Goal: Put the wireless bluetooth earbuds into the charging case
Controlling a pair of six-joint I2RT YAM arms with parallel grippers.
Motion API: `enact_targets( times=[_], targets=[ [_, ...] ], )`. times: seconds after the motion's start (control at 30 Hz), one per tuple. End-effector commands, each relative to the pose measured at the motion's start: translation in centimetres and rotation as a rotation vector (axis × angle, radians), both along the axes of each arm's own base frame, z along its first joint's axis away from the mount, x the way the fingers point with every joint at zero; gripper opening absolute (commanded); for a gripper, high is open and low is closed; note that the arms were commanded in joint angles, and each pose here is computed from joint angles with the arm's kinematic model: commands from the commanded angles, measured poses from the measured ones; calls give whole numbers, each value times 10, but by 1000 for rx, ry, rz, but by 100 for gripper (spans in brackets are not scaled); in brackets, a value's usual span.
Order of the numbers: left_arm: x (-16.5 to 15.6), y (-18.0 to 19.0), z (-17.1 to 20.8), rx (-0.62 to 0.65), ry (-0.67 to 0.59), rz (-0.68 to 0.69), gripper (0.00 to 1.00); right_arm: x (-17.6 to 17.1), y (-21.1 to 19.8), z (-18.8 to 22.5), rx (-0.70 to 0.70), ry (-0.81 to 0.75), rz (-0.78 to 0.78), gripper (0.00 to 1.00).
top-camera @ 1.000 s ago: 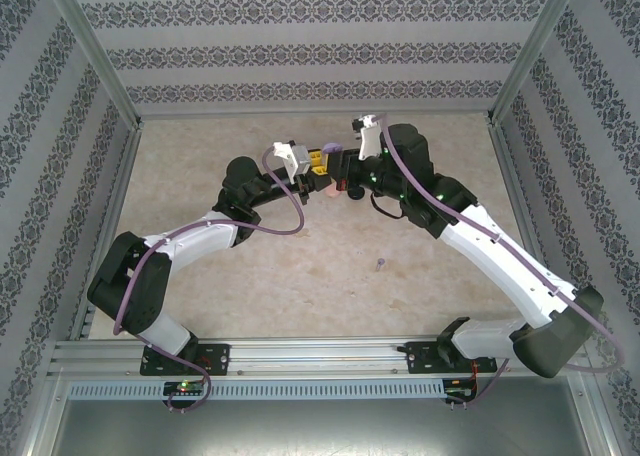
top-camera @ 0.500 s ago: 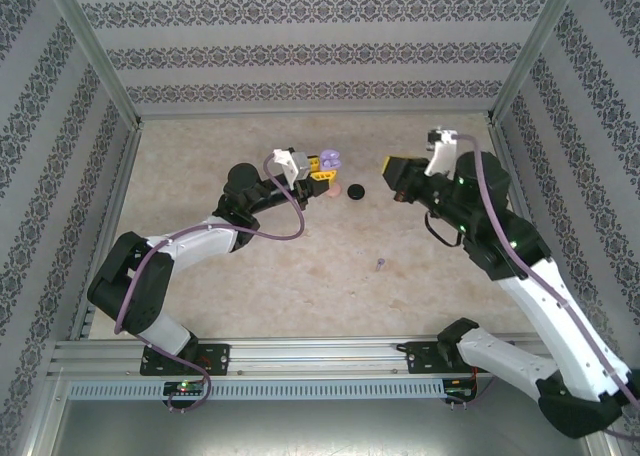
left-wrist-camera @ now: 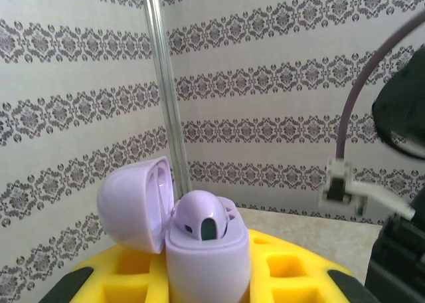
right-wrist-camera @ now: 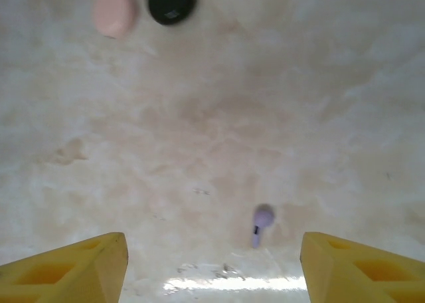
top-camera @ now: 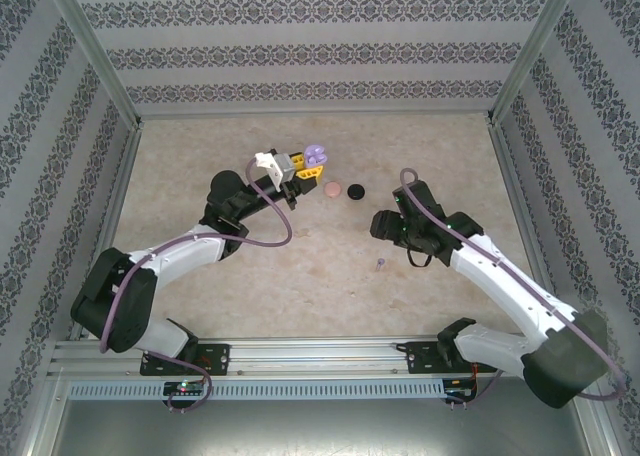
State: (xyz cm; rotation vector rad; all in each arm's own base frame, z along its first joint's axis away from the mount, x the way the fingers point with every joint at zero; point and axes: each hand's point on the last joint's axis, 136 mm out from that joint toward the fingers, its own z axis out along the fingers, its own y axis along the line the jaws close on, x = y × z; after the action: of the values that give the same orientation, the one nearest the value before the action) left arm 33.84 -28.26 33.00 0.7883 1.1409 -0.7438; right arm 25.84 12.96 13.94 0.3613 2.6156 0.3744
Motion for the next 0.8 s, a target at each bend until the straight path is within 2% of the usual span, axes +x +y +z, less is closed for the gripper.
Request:
enact_targets(
  times=[0.0, 0.17, 0.37, 0.77],
  targets=[
    [-6, 13, 25, -40, -99, 38, 0, -12, -20, -34, -77, 113, -112, 69],
    [-8, 15, 28, -54, -107, 41, 0, -17, -16, -66, -96, 181, -162, 61],
    [-8, 16, 27, -64, -106, 46, 0, -11, -5, -77, -110, 203, -179, 49],
    [-8, 17, 27, -75, -110, 46, 0, -1, 8, -108, -158, 283, -178, 46]
  ],
)
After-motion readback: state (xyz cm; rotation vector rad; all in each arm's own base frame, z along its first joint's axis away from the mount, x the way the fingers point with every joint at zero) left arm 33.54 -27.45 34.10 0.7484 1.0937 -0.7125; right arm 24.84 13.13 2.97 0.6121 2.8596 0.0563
